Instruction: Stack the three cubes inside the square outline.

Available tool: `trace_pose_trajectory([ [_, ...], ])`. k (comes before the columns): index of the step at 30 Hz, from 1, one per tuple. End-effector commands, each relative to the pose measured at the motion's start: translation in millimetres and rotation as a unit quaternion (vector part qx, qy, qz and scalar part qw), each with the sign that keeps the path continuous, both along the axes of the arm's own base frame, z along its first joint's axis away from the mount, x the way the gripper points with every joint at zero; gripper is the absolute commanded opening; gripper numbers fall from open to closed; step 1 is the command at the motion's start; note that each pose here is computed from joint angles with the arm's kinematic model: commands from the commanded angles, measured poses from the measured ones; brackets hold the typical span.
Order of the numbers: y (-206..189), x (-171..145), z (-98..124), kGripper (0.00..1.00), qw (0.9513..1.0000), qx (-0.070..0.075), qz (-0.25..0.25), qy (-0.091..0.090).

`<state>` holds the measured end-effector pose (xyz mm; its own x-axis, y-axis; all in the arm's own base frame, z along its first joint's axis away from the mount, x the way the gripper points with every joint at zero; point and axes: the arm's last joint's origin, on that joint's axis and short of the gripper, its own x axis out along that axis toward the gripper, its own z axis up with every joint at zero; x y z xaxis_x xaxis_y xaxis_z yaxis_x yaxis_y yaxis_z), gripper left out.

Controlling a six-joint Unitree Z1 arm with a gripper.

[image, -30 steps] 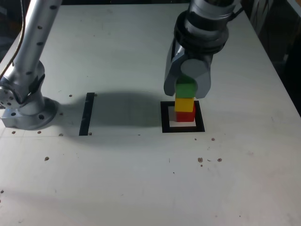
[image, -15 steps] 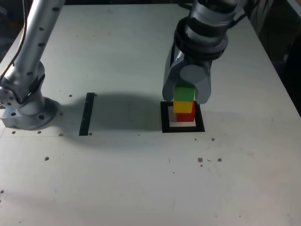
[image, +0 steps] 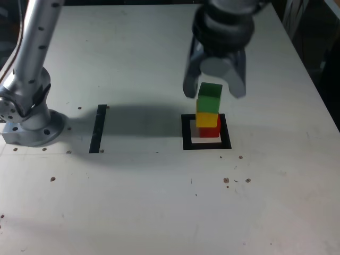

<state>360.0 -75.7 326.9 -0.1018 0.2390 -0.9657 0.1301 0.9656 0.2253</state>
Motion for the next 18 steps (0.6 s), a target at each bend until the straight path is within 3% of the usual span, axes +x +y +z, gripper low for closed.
trace_pose_trajectory([
  [1, 3.2, -12.9, 13.6, 0.99, 1.0, -0.003, -0.003, -0.007],
  [7, 14.9, -61.8, 46.3, 0.99, 0.9992, -0.011, -0.017, -0.033],
  [11, 25.0, -102.0, 54.8, 0.99, 0.9992, -0.009, -0.021, -0.034],
  [13, 29.7, -116.7, 50.6, 0.99, 0.9995, -0.008, -0.018, -0.023],
  [18, 45.0, -147.4, 18.7, 0.99, 0.9994, -0.006, 0.01, 0.031],
])
